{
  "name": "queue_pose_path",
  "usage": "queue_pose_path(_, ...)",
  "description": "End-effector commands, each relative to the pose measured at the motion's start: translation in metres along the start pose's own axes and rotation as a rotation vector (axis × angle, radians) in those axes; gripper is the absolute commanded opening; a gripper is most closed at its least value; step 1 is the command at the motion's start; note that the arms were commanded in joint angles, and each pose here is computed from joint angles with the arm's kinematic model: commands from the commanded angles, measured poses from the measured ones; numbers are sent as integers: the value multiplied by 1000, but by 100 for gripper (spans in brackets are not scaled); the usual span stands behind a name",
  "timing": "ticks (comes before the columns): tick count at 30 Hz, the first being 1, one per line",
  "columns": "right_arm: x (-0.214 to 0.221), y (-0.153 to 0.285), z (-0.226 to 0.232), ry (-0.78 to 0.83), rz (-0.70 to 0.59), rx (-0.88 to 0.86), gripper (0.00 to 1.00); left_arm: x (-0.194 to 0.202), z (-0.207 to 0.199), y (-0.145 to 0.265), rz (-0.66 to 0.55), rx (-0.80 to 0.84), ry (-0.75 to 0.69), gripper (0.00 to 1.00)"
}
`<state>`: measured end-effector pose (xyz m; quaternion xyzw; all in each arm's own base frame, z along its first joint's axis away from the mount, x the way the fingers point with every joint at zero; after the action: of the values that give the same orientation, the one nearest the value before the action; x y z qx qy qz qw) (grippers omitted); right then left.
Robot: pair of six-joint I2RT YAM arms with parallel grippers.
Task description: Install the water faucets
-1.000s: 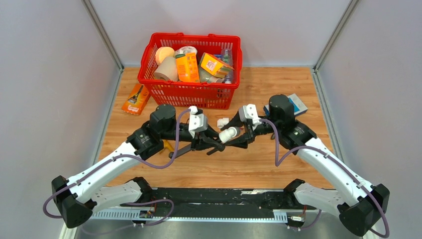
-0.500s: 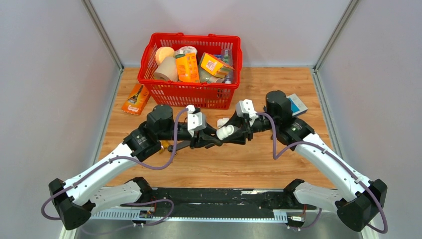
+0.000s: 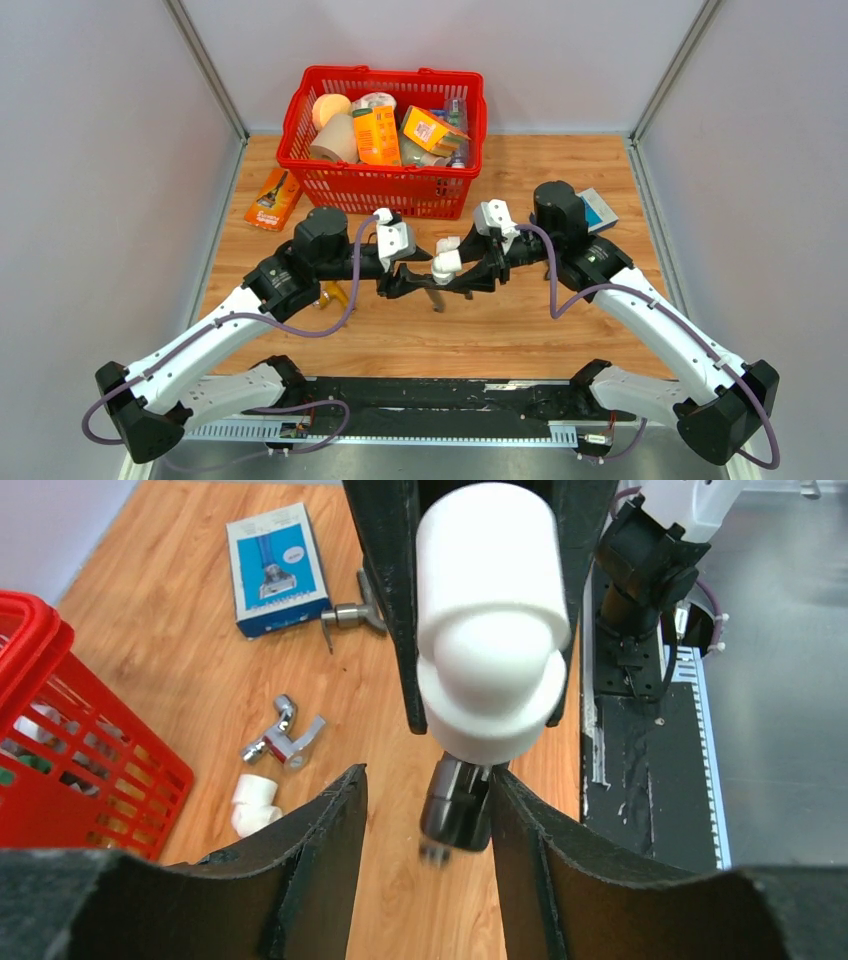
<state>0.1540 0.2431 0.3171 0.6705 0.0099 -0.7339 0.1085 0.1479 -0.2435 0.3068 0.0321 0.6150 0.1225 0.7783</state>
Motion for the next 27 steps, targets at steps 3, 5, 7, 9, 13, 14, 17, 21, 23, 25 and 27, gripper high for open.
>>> queue_pose_path(3,-35,3,12,126,-69,-67,0,0,3,-8,2,50,7,56)
queue_pose_path(5,-34,3,11,125,-68,-67,0,2,3,-10,-3,55,20,57)
queue_pose_path(7,-34,3,11,128,-69,-65,0,4,5,-10,-13,44,29,57)
queue_pose_path(9,-32,2,10,122,-65,-60,0,2,6,-9,-42,30,36,57)
queue_pose_path(13,-30,2,7,113,-61,-45,0,1,2,-7,-89,28,37,57)
queue_pose_path(14,-32,2,7,119,-63,-44,0,0,1,-5,-94,26,33,58)
queue_pose_path(17,-35,2,8,124,-66,-48,0,8,-2,-3,-85,18,43,60)
queue_pose_path(21,-36,2,9,127,-69,-57,0,13,-2,1,-104,-18,34,68)
queue_pose_path(23,-36,2,10,121,-69,-62,0,16,-3,2,-117,-16,29,68)
queue_pose_path(25,-37,2,10,125,-71,-65,0,14,-3,1,-145,2,16,68)
queue_pose_path(27,-38,3,11,128,-72,-65,0,15,-4,-2,-154,24,22,68)
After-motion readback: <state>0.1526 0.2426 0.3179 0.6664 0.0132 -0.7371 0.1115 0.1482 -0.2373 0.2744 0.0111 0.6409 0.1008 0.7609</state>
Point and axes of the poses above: each gripper's point midway between its finger pads, its own y axis back along the fingers, its own z axis along the line the jaws close on, x = y × z, the point moved 5 cm from there along y, back along the fingers, and after that the axes turned 9 degrees about -y, right-handed, at the moved point
